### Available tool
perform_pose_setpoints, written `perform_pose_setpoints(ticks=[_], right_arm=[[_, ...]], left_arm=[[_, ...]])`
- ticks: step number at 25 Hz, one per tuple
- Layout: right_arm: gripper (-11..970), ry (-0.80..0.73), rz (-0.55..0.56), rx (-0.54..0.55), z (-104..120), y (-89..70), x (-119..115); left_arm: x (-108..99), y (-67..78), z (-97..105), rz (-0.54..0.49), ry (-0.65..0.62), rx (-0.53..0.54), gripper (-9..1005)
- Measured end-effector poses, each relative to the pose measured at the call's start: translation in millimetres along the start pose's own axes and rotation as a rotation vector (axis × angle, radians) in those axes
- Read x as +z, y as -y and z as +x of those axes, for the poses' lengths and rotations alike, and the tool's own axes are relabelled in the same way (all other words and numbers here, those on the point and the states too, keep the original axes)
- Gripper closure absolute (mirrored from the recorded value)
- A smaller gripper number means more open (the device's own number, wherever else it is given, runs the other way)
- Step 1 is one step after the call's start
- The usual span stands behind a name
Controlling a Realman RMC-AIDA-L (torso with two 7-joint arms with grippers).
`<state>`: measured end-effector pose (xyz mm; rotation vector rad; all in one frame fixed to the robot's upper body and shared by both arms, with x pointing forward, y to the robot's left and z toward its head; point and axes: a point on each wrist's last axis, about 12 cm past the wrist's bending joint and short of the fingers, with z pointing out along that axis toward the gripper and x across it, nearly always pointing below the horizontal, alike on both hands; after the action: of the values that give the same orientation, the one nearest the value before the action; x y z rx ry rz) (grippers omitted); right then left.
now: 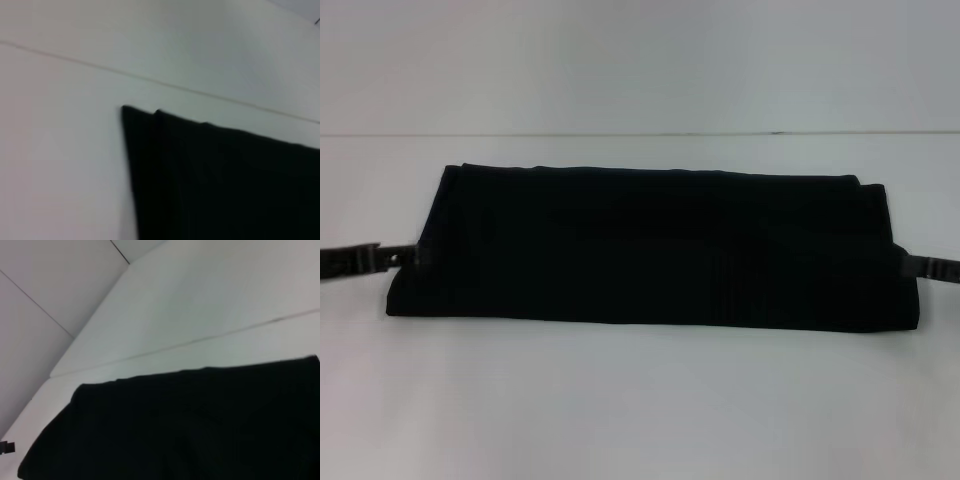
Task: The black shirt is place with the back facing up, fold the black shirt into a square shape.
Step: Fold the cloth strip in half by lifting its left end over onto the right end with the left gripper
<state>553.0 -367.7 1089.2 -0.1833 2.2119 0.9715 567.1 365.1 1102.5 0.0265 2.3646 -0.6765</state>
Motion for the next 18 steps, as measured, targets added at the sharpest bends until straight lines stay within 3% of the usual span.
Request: perform_pose_setpoints(ticks=[10,18], right_arm=[[296,0.005,0.005,-0.005,1,1.3,-2],[304,0.002,0.007,-0.010,-1,1.0,-1]], left_arm=[[8,-9.9,13,-0.078,-0.037,-0.015,226],[14,-5.3,20,-0.049,-0.091,0.002,232]])
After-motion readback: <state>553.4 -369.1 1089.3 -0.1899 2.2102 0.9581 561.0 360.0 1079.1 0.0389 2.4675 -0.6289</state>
